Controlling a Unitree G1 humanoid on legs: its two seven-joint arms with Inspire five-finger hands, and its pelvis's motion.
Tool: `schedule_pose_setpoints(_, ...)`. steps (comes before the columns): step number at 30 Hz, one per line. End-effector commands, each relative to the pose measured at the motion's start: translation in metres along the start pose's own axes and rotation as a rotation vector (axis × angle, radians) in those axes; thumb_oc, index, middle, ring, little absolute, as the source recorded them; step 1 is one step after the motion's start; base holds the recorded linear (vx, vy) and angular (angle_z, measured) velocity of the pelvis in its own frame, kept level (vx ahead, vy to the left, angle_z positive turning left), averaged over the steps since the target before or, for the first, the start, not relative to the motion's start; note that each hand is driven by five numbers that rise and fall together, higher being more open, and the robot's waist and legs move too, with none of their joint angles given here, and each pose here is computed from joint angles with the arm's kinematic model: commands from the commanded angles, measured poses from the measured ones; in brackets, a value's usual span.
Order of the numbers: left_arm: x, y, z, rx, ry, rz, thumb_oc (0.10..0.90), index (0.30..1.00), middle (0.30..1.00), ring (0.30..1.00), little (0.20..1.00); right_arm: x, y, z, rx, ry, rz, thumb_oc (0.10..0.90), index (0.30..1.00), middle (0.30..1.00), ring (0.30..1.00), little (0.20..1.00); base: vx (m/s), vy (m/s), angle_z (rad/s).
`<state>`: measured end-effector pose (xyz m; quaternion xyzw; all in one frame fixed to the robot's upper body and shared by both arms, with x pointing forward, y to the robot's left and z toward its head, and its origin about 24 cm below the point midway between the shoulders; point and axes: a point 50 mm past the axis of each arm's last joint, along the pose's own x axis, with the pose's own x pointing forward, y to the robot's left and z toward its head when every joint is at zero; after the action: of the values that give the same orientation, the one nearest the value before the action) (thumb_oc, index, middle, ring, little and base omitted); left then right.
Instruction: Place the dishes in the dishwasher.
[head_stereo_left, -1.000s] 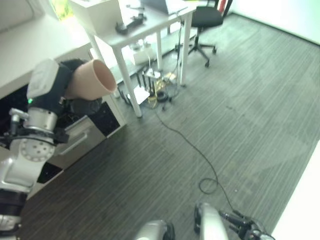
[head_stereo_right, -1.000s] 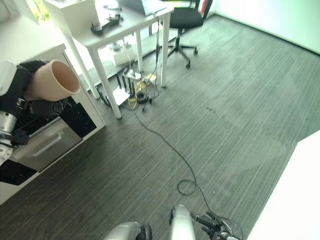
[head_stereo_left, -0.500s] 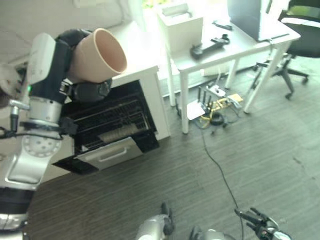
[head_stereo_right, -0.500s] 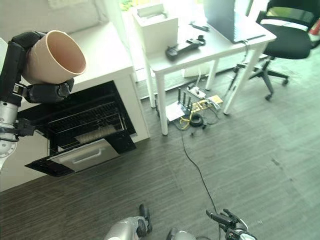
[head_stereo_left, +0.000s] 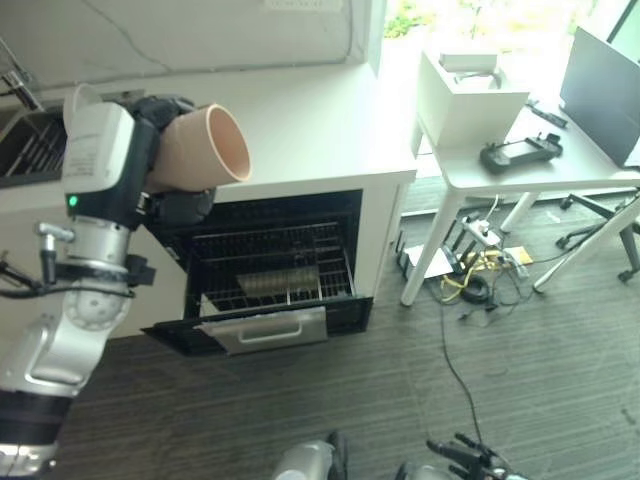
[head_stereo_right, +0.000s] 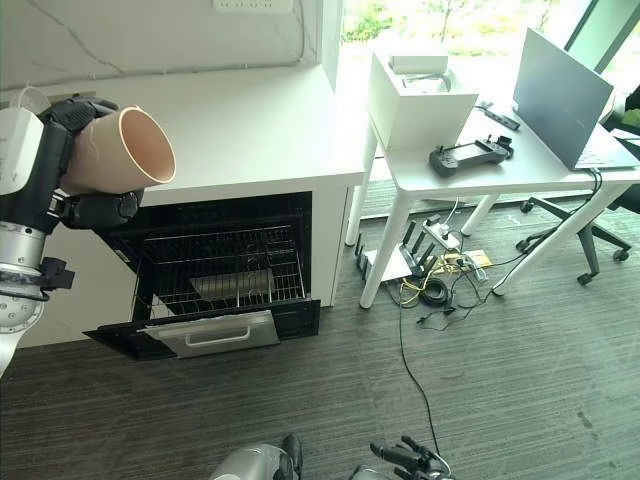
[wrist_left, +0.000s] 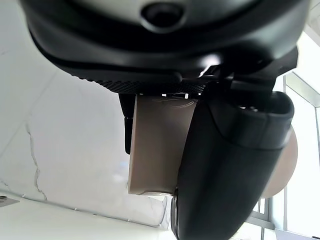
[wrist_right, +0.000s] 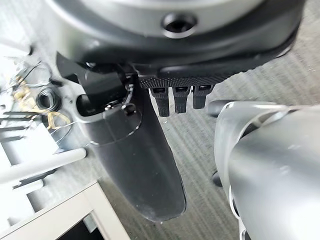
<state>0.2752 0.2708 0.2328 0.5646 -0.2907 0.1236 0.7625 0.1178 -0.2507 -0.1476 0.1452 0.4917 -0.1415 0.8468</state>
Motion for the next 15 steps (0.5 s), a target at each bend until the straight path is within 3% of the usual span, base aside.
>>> schedule_pose_setpoints(1,0.033,0.059,0.026,-0.011,-0.16,0.296,0.4,0.3,0.3,0.3,0.3,-0.006,-0.023,-0.001,-0.025,0.012,-0.072,0.8,0.9,0.9,0.9,0.9,0.14,-0.178,0.58)
schedule_pose_setpoints(6,0.041,0.073,0.021,-0.004,-0.132,0.27,0.4,0.3,0.3,0.3,0.3,-0.01,-0.034,-0.014,-0.126,0.094,-0.074,0.8,0.9,0.9,0.9,0.9,0.17,-0.296,0.74)
schedule_pose_setpoints(8,0.04,0.073,0.02,-0.023,-0.118,0.248,0.4,0.3,0.3,0.3,0.3,-0.01,-0.035,-0.016,-0.261,0.129,-0.101,0.8,0.9,0.9,0.9,0.9,0.1,-0.385,0.52)
schedule_pose_setpoints(15,0.035,0.072,0.034,-0.064,-0.157,0.274,0.4,0.3,0.3,0.3,0.3,-0.013,-0.053,0.011,-0.142,0.054,-0.176,0.8,0.9,0.9,0.9,0.9,0.04,-0.22,0.74)
